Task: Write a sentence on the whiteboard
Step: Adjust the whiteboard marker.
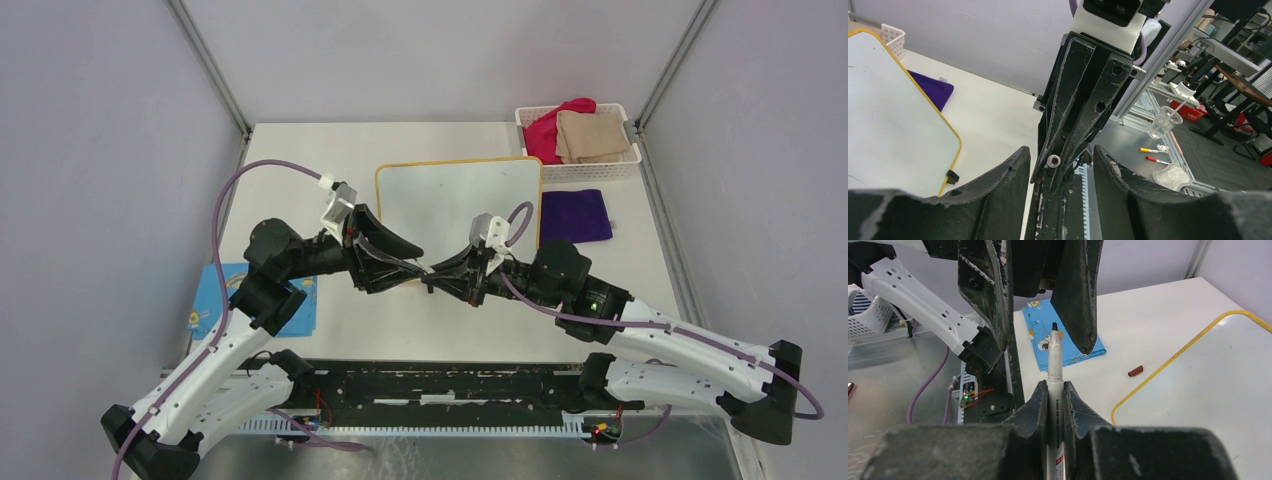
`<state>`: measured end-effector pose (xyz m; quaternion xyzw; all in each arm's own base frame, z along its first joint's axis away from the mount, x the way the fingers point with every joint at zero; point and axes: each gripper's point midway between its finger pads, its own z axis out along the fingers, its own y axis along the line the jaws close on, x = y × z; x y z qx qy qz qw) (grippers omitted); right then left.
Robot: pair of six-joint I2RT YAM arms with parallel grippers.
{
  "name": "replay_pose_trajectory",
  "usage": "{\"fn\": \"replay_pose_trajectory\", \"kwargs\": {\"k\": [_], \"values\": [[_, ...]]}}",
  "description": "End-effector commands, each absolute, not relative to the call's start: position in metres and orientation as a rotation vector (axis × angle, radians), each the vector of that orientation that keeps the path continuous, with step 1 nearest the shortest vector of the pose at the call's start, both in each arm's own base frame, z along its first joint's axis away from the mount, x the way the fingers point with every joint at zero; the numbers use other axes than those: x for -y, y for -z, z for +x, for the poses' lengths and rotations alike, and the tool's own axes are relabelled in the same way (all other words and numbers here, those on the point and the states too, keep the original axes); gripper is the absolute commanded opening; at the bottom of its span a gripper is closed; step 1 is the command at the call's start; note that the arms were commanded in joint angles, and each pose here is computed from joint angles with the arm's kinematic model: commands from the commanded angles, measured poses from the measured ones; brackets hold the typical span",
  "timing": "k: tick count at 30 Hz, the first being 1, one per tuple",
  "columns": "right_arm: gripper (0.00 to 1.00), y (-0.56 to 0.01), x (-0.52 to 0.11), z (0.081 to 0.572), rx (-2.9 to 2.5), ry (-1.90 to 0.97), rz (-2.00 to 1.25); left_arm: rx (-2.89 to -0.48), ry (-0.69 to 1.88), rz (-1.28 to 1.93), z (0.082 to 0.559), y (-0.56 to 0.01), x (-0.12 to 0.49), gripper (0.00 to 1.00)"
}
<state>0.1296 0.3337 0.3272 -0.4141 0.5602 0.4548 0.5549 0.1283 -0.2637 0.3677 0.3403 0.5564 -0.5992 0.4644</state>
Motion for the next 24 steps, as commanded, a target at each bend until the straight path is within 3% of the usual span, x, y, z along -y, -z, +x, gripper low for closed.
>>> {"fn": "replay_pose_trajectory", "kwargs": {"k": [1, 10, 19, 24], "values": [[0.00, -0.3682, -0.3337, 0.1265, -1.211, -1.122, -0.919, -1.349, 1.515, 0.858, 0.1175, -0.3722, 0.2632, 0.53], [0.00, -0.3731, -0.3382, 0.1250, -1.192, -1.153, -0.908, -1.331, 1.535, 0.856, 0.1145, -0.3724, 0.2649, 0.40], [0.00, -0.3738, -0.3411, 0.1222, -1.186, -1.180, -0.914, -1.315, 1.535, 0.856, 0.1127, -0.3751, 0.2649, 0.36], [0.00, -0.3730, -0.3410, 0.1222, -1.187, -1.180, -0.914, -1.313, 1.539, 0.859, 0.1122, -0.3750, 0.2659, 0.25]]}}
